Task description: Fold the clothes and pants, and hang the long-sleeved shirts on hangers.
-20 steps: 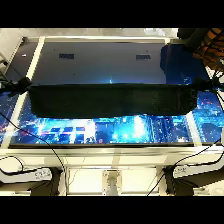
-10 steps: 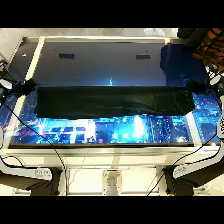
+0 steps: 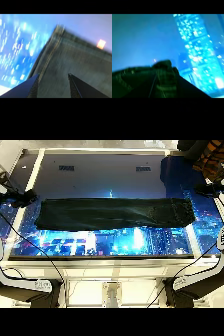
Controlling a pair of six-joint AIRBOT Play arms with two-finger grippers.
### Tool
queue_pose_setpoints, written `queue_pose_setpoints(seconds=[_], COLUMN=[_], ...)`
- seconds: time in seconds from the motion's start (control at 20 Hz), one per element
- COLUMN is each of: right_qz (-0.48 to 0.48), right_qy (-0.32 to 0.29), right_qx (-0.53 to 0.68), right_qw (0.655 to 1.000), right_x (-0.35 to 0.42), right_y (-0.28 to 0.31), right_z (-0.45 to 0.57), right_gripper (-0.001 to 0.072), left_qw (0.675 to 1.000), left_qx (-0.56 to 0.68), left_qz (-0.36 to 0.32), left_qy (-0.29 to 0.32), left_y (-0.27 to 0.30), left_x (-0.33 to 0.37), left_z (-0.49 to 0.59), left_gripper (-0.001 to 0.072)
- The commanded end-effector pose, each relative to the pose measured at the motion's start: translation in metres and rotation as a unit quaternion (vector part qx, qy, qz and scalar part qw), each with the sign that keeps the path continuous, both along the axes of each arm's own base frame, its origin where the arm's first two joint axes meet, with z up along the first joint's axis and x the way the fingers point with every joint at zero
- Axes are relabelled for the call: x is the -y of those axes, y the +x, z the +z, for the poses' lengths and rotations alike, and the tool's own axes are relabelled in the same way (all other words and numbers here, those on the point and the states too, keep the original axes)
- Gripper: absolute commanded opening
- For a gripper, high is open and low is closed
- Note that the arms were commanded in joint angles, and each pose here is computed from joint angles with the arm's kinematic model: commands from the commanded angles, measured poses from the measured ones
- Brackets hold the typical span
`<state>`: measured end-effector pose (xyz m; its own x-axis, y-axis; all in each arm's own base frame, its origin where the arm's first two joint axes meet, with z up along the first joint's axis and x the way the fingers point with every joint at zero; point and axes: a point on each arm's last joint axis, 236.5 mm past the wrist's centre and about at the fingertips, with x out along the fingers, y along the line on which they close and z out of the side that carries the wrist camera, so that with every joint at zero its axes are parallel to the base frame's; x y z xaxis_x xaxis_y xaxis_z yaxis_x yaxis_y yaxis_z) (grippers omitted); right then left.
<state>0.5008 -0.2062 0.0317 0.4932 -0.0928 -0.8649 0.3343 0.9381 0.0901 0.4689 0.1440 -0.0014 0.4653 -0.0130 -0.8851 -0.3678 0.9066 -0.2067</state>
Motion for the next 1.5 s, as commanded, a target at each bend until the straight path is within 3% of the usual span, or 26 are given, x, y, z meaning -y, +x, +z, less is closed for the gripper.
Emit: queue_pose_setpoints(seconds=[0.0, 0.1, 0.15, 0.2, 0.3, 0.35, 0.55, 0.8, 1.45], right_qz=[0.073, 0.092, 0.095, 0.102, 0.108, 0.111, 0.132, 0.171, 0.214], right_qy=[-0.007, 0.001, 0.01, 0.016, 0.029, 0.041, 0.092, 0.092, 0.079], right_qx=[-0.078, -0.107, -0.119, -0.134, -0.155, -0.162, -0.176, -0.191, -0.197], right_qw=[0.994, 0.99, 0.988, 0.986, 0.981, 0.98, 0.971, 0.962, 0.953], right_x=[-0.012, -0.018, -0.02, -0.024, -0.03, -0.035, -0.068, -0.112, -0.158], right_y=[-0.033, -0.046, -0.053, -0.06, -0.071, -0.075, -0.082, -0.075, -0.067], right_z=[0.002, -0.003, -0.005, -0.006, -0.008, -0.008, -0.007, -0.007, -0.007], right_gripper=[0.0276, 0.0265, 0.0213, 0.0012, 0.0019, 0.0019, 0.0019, 0.002, 0.0019], left_qw=[0.995, 0.994, 0.993, 0.993, 0.992, 0.991, 0.989, 0.975, 0.975], left_qx=[-0.093, -0.108, -0.113, -0.118, -0.126, -0.129, -0.13, -0.054, -0.07], left_qz=[-0.021, -0.021, -0.019, -0.016, -0.015, -0.017, -0.017, -0.028, -0.031], left_qy=[0.0, -0.006, -0.009, -0.011, -0.023, -0.035, -0.07, -0.212, -0.207], left_y=[-0.041, -0.049, -0.053, -0.057, -0.065, -0.07, -0.085, -0.062, -0.059], left_x=[0.002, 0.003, 0.002, 0.0, -0.004, -0.003, -0.013, 0.007, -0.003], left_z=[-0.014, -0.019, -0.022, -0.025, -0.031, -0.034, -0.047, -0.051, -0.099], left_gripper=[0.0441, 0.0441, 0.0441, 0.0442, 0.06, 0.0617, 0.0616, 0.0617, 0.0623])
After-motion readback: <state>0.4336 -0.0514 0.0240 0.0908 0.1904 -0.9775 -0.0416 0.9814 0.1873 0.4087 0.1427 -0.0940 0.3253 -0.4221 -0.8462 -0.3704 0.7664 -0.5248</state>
